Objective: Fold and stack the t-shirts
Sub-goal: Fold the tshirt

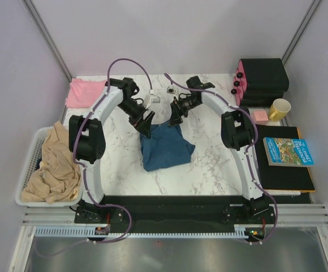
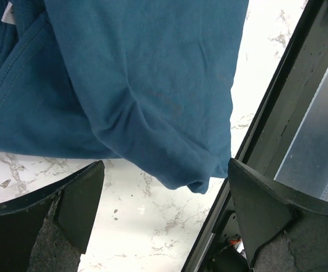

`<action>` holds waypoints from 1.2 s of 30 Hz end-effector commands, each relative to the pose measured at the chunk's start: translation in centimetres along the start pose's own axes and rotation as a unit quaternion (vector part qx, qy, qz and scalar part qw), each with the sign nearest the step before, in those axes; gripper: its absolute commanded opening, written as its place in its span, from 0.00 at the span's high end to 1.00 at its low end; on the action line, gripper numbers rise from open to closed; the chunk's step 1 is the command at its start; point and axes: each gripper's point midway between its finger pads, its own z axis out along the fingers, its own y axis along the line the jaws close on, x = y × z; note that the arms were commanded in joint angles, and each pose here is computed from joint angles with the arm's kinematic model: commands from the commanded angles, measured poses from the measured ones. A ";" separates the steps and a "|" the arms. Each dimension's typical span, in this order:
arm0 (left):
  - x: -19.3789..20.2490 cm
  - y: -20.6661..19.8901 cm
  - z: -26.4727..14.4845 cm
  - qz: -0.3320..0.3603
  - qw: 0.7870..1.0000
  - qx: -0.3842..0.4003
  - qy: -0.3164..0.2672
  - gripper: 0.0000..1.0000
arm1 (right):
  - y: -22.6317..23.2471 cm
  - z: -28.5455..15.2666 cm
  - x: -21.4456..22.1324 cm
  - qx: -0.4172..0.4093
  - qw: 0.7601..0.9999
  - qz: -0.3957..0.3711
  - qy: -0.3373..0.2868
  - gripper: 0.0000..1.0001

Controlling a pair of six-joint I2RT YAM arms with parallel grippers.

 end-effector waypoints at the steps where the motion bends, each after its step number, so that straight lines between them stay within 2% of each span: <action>1: 3.2 -3.9 -0.4 -0.077 0.993 0.041 0.075 0.03 | 1.1 -0.8 -1.1 -0.009 0.999 -0.041 -0.015 0.11; 4: 3.7 -4.1 -0.1 -0.077 0.992 0.042 0.086 0.05 | 1.1 -0.8 -1.1 -0.012 0.999 -0.040 -0.016 0.12; 8: 4.3 -3.9 0.1 -0.079 0.991 0.040 0.098 0.18 | 1.0 -0.5 -1.3 -0.014 0.999 -0.042 -0.018 0.14; 13: 4.9 -3.6 0.1 -0.077 0.990 0.029 0.112 0.29 | 1.1 -0.4 -1.9 -0.017 0.999 -0.044 -0.023 0.15; 16: 5.0 -3.5 0.0 -0.076 0.990 0.025 0.116 0.39 | 1.4 -0.2 -2.0 -0.019 0.998 -0.048 -0.022 0.18; 17: 5.1 -3.5 0.0 -0.077 0.990 0.024 0.118 0.47 | 1.3 -0.1 -2.0 -0.020 0.998 -0.048 -0.022 0.19; 18: 5.2 -3.4 0.0 -0.076 0.990 0.024 0.120 0.51 | 1.4 0.0 -2.0 -0.019 0.998 -0.047 -0.020 0.21; 21: 5.8 -3.3 0.1 -0.076 0.989 0.022 0.128 0.67 | 1.5 0.2 -2.0 -0.020 0.998 -0.048 -0.019 0.32; 22: 5.9 -3.3 0.1 -0.076 0.988 0.021 0.132 0.69 | 1.5 0.2 -2.0 -0.019 0.999 -0.047 -0.018 0.42; 25: 6.2 -3.3 0.2 -0.076 0.988 0.022 0.135 0.73 | 1.5 0.1 -2.1 -0.016 0.999 -0.049 -0.016 0.51; 26: 6.1 -3.3 0.2 -0.075 0.988 0.022 0.135 0.77 | 1.5 0.2 -2.1 -0.014 0.999 -0.050 -0.015 0.58; 27: 6.2 -3.3 0.3 -0.076 0.988 0.024 0.135 0.78 | 1.5 0.2 -2.1 -0.013 0.999 -0.050 -0.014 0.72; 28: 6.0 -3.3 0.3 -0.076 0.988 0.025 0.133 0.81 | 1.4 0.1 -2.2 -0.010 0.999 -0.051 -0.015 0.78; 30: 5.9 -3.3 0.4 -0.077 0.988 0.027 0.131 0.93 | 1.4 0.1 -2.2 -0.005 0.998 -0.054 -0.012 0.83; 32: 5.8 -3.4 0.4 -0.078 0.988 0.030 0.129 0.98 | 1.2 0.0 -2.4 0.006 0.998 -0.059 -0.008 0.83; 34: 5.8 -3.4 0.4 -0.076 0.988 0.030 0.129 0.98 | 1.1 -0.2 -2.6 0.016 0.998 -0.067 -0.005 0.67; 36: 5.8 -3.3 0.5 -0.078 0.988 0.031 0.130 0.98 | 1.0 -0.3 -2.8 0.023 0.997 -0.075 -0.004 0.45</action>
